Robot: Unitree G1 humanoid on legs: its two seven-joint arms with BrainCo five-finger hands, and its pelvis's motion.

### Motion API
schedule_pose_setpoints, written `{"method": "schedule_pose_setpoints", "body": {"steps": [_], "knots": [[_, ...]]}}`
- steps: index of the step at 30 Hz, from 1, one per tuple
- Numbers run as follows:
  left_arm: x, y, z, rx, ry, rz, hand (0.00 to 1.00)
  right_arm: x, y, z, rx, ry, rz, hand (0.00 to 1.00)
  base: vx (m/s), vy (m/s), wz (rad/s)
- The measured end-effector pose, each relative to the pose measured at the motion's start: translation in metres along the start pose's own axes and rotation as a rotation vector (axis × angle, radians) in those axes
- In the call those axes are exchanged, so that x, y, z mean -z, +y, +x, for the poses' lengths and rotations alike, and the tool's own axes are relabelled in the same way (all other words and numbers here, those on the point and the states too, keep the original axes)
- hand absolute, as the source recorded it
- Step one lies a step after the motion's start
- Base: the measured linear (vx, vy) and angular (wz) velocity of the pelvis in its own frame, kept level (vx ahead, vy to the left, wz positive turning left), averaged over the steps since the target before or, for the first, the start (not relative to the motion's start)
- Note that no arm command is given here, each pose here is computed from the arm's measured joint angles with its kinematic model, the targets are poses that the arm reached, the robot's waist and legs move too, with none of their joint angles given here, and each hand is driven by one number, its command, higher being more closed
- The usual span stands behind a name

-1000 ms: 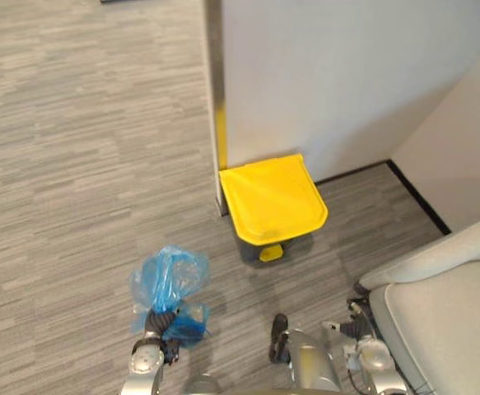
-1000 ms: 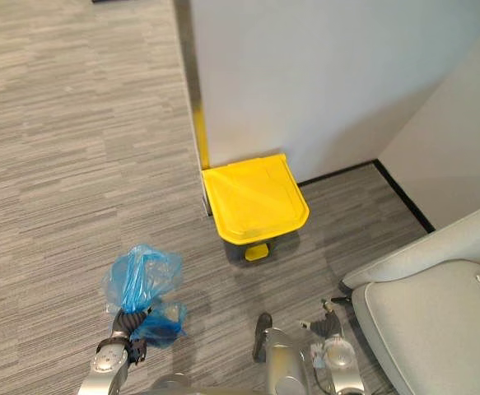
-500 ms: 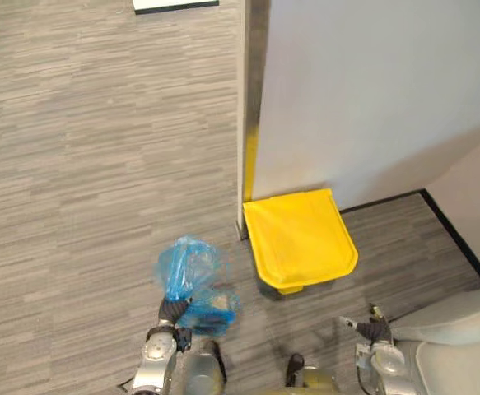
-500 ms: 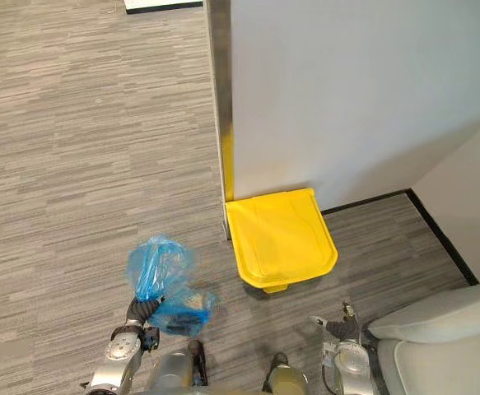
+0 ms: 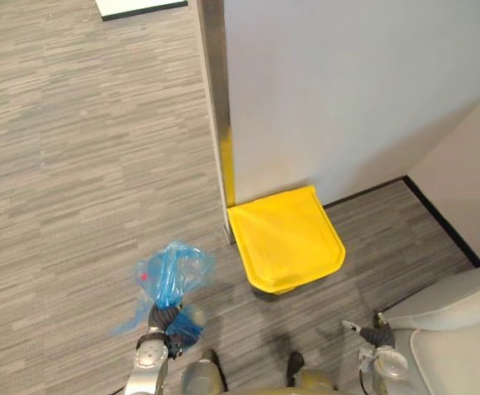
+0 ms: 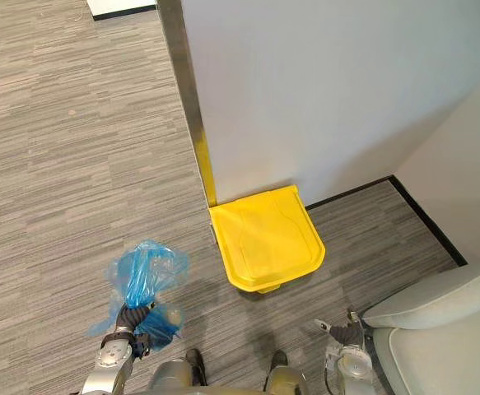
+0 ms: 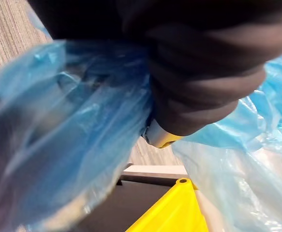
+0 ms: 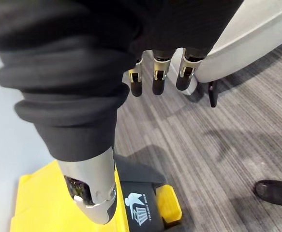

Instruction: Gather rubbish on tea table into small bin, then transfer packed bag to large trash can.

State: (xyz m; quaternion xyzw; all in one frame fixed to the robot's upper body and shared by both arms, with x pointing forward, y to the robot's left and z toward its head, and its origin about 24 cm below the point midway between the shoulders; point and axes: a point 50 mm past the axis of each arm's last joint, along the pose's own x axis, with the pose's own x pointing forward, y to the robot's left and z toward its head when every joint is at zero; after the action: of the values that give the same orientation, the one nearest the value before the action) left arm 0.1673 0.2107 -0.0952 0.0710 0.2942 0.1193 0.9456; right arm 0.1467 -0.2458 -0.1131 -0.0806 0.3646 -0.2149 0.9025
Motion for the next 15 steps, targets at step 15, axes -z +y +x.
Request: {"method": "schedule_pose_setpoints", "body": {"steps": [15], "knots": [[-0.043,-0.005,0.018,-0.001,-0.132,0.004,1.0,-0.033,-0.01,0.007,0.042,-0.109,0.003,0.0,0.01,-0.008,0.28]]}}
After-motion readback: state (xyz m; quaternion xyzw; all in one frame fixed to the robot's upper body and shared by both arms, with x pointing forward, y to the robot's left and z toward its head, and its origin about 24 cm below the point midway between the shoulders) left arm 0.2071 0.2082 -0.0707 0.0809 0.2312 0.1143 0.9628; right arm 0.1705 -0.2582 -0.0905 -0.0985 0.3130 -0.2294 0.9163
